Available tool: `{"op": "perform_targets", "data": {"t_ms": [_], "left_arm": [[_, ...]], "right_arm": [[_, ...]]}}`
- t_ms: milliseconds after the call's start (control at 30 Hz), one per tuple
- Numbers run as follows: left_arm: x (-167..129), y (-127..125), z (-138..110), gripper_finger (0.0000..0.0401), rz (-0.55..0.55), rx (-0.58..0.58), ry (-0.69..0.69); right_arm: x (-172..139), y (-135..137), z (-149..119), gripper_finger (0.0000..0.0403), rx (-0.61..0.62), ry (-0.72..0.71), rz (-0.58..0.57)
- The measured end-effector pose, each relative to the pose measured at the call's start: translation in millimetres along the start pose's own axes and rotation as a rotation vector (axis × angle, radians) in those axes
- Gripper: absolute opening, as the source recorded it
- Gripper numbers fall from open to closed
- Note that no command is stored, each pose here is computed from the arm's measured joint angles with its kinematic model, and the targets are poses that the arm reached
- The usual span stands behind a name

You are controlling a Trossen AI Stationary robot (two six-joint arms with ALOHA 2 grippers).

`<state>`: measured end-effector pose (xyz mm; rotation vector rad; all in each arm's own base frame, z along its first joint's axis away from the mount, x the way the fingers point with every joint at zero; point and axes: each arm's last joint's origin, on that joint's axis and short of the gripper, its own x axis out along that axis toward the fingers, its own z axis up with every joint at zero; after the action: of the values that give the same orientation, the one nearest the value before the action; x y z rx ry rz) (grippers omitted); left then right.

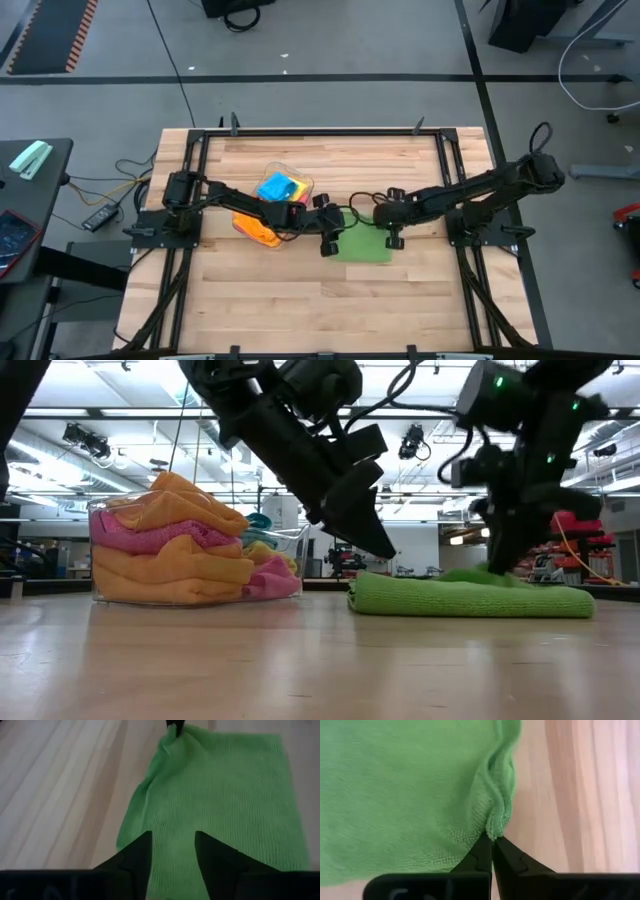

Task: Fold microfiber towels
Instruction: Fold the green microfiber towel

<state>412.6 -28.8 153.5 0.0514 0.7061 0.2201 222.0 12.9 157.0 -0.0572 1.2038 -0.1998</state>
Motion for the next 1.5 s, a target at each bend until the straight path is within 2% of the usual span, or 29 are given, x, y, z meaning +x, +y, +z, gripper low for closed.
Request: {"op": "perform_targets", "data": {"t_ms": [300, 567, 800, 900, 1000, 1133, 1233, 1333, 1500], "left_arm": [[5.3, 8.2, 11.0, 0.0219, -0.111, -0.052, -0.108], [21.8, 6.1, 4.6, 0.0271, -0.108, 0.036, -0.158], [31.0, 18.1, 0.4, 0.0294, -0.081, 0.024, -0.149], [31.4, 18.9, -0.5, 0.0293, -0.098, 0.026, -0.139], [29.9, 13.2, -0.3, 0.0288, -0.185, 0.036, -0.14], [27.1, 1.8, -1.6, 0.0278, -0.264, 0.056, -0.134], [24.3, -8.0, -2.2, 0.0272, -0.31, 0.07, -0.135], [21.4, -18.1, -3.6, 0.0266, -0.341, 0.085, -0.131], [16.5, -33.8, -7.2, 0.0257, -0.373, 0.106, -0.111]], "right_arm": [[-18.0, 28.1, 5.3, 0.0007, -0.145, -0.09, -0.041], [-23.0, 44.2, 1.4, 0.0007, -0.209, -0.122, -0.049], [-27.9, 57.9, -0.8, 0.0007, -0.265, -0.168, -0.05], [-27.6, 57.7, -3.6, 0.0007, -0.212, -0.137, -0.027], [-27.0, 57.4, -9.5, 0.001, -0.126, -0.061, 0.031], [-26.6, 54.1, -18.4, 0.0016, 0.018, 0.049, 0.038], [-26.5, 55.3, -19.6, 0.0017, 0.092, 0.1, 0.117], [-28.1, 61.6, -20.9, 0.0018, 0.119, 0.143, 0.225], [-31.2, 71.1, -23.9, 0.0029, 0.109, 0.144, 0.265]]}}
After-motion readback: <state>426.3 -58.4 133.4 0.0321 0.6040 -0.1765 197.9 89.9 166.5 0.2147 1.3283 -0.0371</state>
